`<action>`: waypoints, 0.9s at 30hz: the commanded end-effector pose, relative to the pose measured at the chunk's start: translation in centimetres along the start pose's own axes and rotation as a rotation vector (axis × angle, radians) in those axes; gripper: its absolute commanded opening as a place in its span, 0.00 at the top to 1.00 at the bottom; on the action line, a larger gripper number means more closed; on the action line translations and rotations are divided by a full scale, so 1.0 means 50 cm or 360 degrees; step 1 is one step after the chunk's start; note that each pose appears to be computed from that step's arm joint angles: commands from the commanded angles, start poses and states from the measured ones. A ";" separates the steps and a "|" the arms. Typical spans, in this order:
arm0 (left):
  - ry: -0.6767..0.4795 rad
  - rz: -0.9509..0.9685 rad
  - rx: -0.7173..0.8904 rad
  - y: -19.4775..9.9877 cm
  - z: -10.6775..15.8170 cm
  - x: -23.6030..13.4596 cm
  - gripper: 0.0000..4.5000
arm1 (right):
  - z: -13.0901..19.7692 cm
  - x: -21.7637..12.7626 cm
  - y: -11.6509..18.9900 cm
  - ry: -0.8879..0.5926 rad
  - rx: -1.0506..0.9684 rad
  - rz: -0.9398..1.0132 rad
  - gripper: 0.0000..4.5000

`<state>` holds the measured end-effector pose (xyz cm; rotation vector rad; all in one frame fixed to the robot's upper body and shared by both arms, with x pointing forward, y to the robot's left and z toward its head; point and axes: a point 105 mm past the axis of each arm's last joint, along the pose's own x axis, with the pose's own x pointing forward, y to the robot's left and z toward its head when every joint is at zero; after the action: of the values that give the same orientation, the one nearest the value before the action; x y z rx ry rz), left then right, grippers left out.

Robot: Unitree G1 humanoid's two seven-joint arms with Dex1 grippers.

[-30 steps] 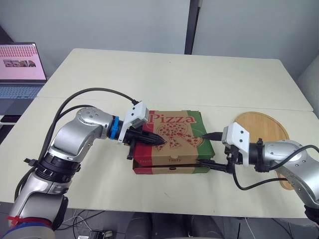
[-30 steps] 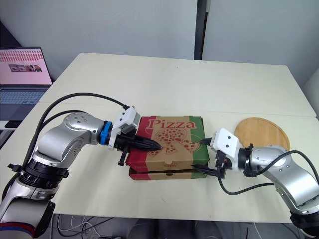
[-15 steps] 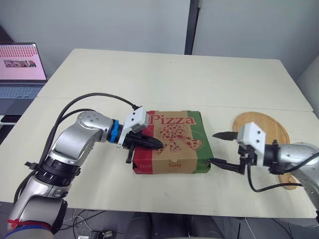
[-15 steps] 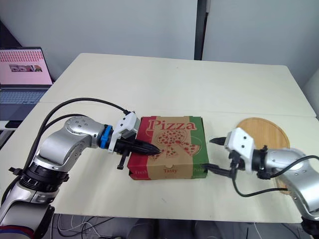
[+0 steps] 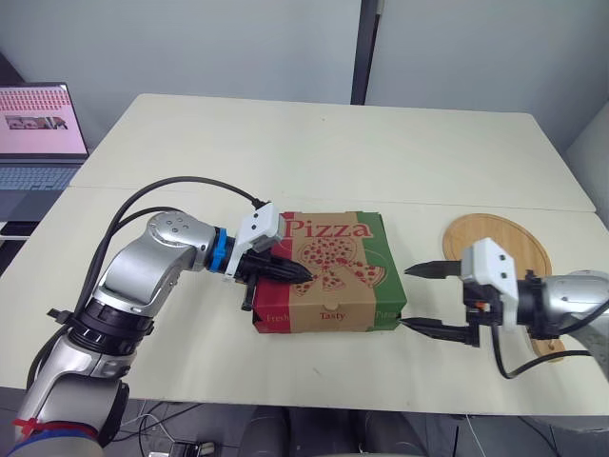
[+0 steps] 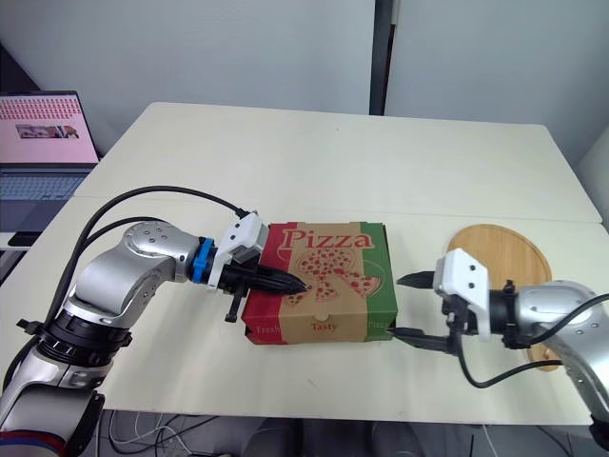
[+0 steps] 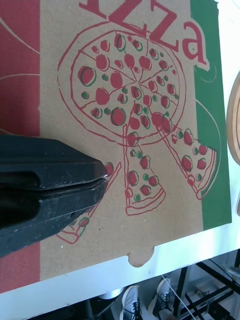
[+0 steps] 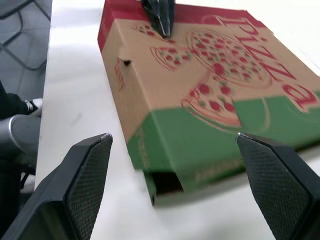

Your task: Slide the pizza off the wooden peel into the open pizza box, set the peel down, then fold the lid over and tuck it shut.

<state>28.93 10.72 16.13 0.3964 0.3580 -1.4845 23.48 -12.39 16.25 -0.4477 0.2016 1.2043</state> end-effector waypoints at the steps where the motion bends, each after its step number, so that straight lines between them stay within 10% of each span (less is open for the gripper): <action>1: -0.0039 -0.0021 0.0099 -0.007 0.034 -0.001 1.00 | 0.012 0.020 -0.002 0.0007 -0.0173 -0.0053 0.06; 27: 0.0030 -0.0122 0.0147 -0.031 0.031 0.010 1.00 | 0.009 0.075 -0.023 -0.0066 -0.0416 -0.0286 0.06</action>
<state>27.62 9.49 16.93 0.4497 0.3329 -1.5699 25.82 -9.37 15.27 -0.6061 0.0126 1.0895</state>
